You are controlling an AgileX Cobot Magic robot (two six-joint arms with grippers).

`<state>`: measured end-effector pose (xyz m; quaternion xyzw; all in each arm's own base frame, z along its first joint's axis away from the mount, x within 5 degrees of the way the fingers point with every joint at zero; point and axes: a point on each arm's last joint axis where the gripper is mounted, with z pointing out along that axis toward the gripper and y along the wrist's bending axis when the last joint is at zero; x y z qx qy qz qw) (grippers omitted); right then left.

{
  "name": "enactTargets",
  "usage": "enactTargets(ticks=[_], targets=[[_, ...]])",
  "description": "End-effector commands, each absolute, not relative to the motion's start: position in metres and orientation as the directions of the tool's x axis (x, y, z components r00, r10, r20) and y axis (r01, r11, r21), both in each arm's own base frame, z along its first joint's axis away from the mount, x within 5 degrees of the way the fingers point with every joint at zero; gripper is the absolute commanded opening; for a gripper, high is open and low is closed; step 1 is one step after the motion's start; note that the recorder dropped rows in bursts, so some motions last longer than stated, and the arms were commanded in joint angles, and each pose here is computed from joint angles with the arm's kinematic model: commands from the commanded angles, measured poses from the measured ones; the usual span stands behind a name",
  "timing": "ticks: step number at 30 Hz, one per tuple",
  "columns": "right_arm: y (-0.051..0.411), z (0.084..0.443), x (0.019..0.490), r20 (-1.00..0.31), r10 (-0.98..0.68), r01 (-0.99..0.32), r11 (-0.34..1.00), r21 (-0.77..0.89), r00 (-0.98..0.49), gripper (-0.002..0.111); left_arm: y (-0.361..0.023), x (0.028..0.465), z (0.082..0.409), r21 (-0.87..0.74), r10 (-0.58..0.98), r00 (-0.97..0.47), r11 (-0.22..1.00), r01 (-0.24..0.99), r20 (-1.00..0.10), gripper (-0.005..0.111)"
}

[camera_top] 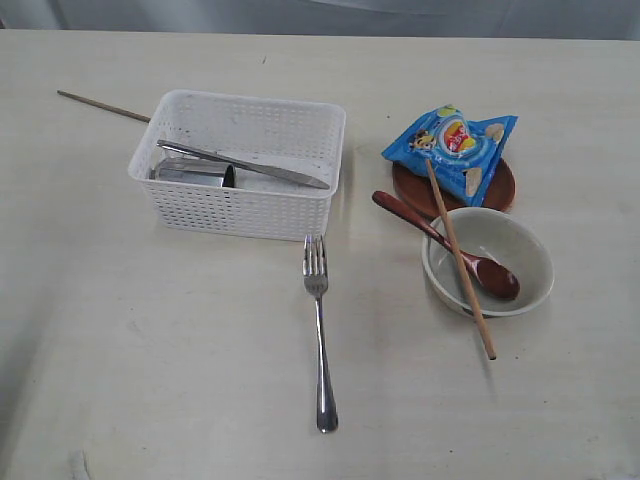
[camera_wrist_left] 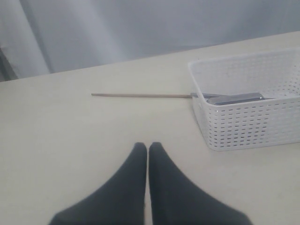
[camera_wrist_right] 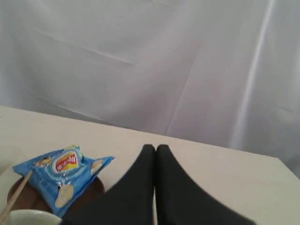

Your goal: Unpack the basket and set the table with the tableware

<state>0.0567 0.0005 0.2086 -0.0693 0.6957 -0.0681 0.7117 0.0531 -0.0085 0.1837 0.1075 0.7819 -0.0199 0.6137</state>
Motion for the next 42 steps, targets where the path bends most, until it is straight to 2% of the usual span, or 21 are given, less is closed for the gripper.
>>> enactTargets(ticks=[1, 6, 9, 14, 37, 39, 42], targets=[[0.000, 0.201, 0.056, -0.970, -0.239, -0.011, 0.971, -0.239, -0.044, -0.001, -0.008, 0.053, 0.183, 0.101, 0.141, -0.218, 0.978, 0.184, -0.966, 0.001], [0.000, 0.196, 0.056, -0.965, -0.244, -0.027, 0.970, -0.242, -0.097, -0.001, -0.008, 0.053, 0.183, 0.101, 0.141, -0.218, 0.978, 0.184, -0.966, 0.001], [0.001, 0.185, 0.054, -0.948, -0.232, -0.061, 0.973, -0.224, -0.219, -0.001, -0.008, 0.053, 0.183, 0.101, 0.141, -0.218, 0.978, 0.184, -0.966, 0.001], [0.001, 0.185, 0.054, -0.966, -0.137, -0.038, 0.991, -0.131, -0.221, -0.001, -0.008, 0.053, 0.183, 0.101, 0.141, -0.218, 0.978, 0.184, -0.966, 0.001], [0.001, 0.185, 0.054, -0.966, -0.137, -0.038, 0.991, -0.132, -0.221, -0.001, -0.008, 0.053, 0.183, 0.101, 0.141, -0.218, 0.978, 0.184, -0.966, 0.001], [0.001, 0.185, 0.054, -0.966, -0.137, -0.038, 0.991, -0.132, -0.221, -0.001, -0.006, 0.054, 0.186, 0.206, 0.237, -0.179, 0.962, 0.178, -0.955, 0.001], [0.001, 0.185, 0.054, -0.966, -0.137, -0.038, 0.991, -0.132, -0.221, -0.001, -0.007, 0.055, 0.195, 0.210, 0.225, -0.077, 0.963, 0.168, -0.971, 0.001]])
